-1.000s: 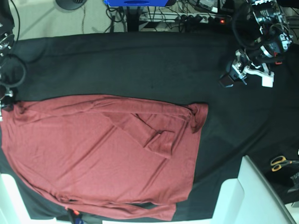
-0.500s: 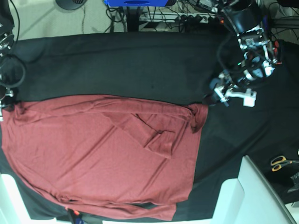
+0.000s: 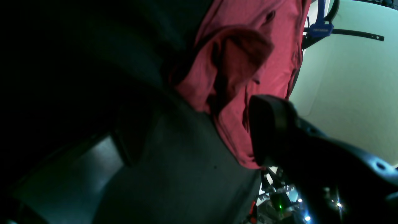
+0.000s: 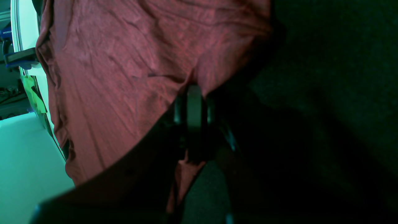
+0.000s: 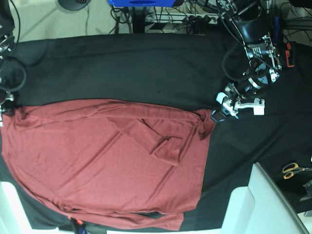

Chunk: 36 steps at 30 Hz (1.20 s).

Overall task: Fold the T-shirt properly
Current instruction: 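Lower the left gripper and grasp the shirt's side edge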

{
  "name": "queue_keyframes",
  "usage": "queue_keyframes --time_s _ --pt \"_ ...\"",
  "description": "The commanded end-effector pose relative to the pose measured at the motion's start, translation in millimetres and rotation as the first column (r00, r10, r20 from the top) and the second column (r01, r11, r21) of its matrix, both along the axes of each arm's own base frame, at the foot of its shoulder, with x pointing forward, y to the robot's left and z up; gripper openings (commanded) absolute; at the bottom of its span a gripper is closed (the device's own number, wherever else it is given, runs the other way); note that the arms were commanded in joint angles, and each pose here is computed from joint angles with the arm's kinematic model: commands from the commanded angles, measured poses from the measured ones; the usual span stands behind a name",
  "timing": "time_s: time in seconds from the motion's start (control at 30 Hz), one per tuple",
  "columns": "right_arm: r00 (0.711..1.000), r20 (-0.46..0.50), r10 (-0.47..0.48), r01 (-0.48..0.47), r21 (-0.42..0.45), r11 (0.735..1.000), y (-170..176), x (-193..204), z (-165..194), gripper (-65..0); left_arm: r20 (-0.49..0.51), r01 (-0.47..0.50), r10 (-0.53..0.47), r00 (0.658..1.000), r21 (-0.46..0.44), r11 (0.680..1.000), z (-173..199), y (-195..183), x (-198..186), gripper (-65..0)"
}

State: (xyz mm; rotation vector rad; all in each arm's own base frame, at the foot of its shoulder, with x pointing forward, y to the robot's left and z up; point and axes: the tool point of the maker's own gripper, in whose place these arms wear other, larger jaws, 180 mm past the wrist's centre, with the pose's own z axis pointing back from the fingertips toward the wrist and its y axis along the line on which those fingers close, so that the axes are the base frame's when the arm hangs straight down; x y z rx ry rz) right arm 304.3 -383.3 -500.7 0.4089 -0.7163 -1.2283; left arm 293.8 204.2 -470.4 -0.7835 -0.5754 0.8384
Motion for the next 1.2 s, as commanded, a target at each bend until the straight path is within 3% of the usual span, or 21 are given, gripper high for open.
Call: queue_keyframes --time_s 0.0,0.4,0.47,0.6,0.7,1.17 --pt "1.0 0.015 -0.003 0.003 -0.026 1.0 -13.3 6.0 11.4 -64.8 0.007 -0.001 0.001 1.0 0.021 1.0 3.8 4.0 7.0 -17.3" --pt "1.0 0.016 -0.005 0.005 -0.03 1.0 -14.1 6.3 12.0 -64.8 0.047 0.042 -0.044 0.998 0.035 0.998 14.3 -11.8 29.4 -17.9" --pt "1.0 0.016 -0.005 0.005 -0.03 1.0 -14.1 6.3 12.0 -64.8 0.053 0.049 -0.051 0.997 0.041 0.998 14.8 -16.0 32.8 -23.0" --pt "1.0 0.016 -0.005 0.006 -0.031 0.999 -15.0 6.2 12.4 -64.8 0.018 0.038 -0.038 0.999 0.0 0.999 2.0 -21.5 28.1 -41.5" --pt "1.0 0.017 -0.011 0.012 -0.045 0.999 -23.8 4.7 16.5 -64.8 0.011 0.037 -0.037 0.999 0.0 0.999 0.1 -20.5 26.8 -48.2" --pt "1.0 0.02 -0.014 0.015 -0.05 0.999 -26.0 5.2 18.0 -64.8 0.04 0.001 -0.002 0.999 0.021 1.0 3.8 -14.3 39.4 -50.4"
